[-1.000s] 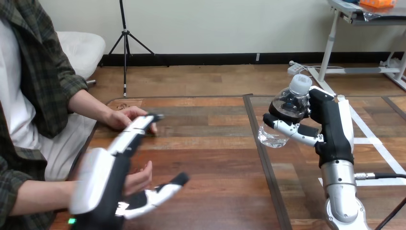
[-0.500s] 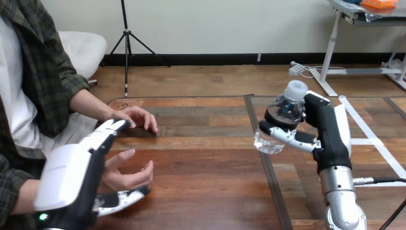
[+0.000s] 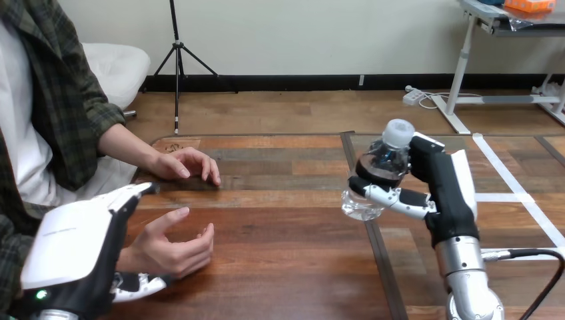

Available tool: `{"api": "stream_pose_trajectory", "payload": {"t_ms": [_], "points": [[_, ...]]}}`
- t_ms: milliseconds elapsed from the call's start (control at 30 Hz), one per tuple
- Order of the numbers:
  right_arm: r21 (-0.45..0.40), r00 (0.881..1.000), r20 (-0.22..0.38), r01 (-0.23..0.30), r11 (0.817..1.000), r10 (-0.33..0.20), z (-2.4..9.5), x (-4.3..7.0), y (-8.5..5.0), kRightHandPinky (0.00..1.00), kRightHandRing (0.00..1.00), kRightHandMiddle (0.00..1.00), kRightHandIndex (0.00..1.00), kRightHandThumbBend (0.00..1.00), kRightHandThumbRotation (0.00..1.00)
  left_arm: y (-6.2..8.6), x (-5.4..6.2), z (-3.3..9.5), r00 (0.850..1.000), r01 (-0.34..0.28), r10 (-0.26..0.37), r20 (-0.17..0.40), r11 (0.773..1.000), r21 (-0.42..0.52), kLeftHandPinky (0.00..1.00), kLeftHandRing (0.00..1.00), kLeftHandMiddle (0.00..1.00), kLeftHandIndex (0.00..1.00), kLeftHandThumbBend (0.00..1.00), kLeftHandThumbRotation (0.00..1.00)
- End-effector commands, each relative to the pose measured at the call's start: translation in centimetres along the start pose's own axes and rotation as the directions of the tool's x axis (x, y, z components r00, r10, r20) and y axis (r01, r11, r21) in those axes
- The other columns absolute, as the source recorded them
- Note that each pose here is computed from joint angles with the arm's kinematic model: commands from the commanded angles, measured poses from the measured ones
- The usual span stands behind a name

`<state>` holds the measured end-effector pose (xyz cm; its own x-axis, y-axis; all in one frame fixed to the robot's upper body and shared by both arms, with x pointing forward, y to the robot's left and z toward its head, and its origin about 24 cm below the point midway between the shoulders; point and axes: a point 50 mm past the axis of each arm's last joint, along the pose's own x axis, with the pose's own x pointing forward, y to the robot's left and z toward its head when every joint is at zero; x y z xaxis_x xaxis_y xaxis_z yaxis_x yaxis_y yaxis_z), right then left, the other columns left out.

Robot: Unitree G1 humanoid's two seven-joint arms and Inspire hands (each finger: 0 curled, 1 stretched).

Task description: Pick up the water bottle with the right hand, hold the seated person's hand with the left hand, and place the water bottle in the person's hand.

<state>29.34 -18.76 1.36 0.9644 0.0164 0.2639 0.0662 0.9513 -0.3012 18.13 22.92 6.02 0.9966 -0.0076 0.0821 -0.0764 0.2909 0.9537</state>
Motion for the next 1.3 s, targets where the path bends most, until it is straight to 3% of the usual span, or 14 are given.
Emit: {"api": "stream_pose_trajectory", "payload": {"t_ms": [0, 267, 433, 700, 1267], "points": [[0.037, 0.989, 0.146, 0.023, 0.999, -0.028, 2.6, 2.0, -0.2, 0.43, 0.46, 0.5, 0.54, 0.72, 0.0, 1.6, 0.8, 0.5, 1.0, -0.029, 0.029, 0.001, 0.995, 0.092, 0.71, 0.79, 0.81, 0.79, 0.95, 0.0], [0.048, 0.99, 0.14, 0.009, 0.999, -0.016, 2.5, 1.9, -0.2, 0.43, 0.46, 0.5, 0.54, 0.72, 0.0, 1.5, 1.2, 0.1, 0.998, 0.02, -0.009, -0.061, 0.984, 0.175, 0.71, 0.78, 0.8, 0.77, 0.96, 0.0], [0.051, 0.99, 0.14, 0.007, 0.999, -0.014, 2.5, 1.9, -0.2, 0.43, 0.46, 0.5, 0.54, 0.72, 0.0, 1.3, 1.5, -0.2, 0.993, 0.082, -0.063, -0.1, 0.979, 0.189, 0.72, 0.78, 0.8, 0.76, 0.95, 0.0], [0.048, 0.99, 0.14, 0.008, 0.999, -0.014, 2.6, 2.0, -0.2, 0.43, 0.46, 0.5, 0.54, 0.72, 0.0, 1.1, 1.9, -0.5, 0.983, 0.153, -0.132, -0.124, 0.972, 0.176, 0.73, 0.78, 0.8, 0.76, 0.93, 0.0], [0.037, 0.99, 0.14, 0.004, 0.999, -0.009, 2.6, 2.2, -0.4, 0.41, 0.44, 0.49, 0.54, 0.72, 0.0, 0.1, 2.7, -0.5, 0.963, 0.247, -0.21, -0.171, 0.939, 0.238, 0.74, 0.8, 0.83, 0.78, 0.91, 0.0]]}}
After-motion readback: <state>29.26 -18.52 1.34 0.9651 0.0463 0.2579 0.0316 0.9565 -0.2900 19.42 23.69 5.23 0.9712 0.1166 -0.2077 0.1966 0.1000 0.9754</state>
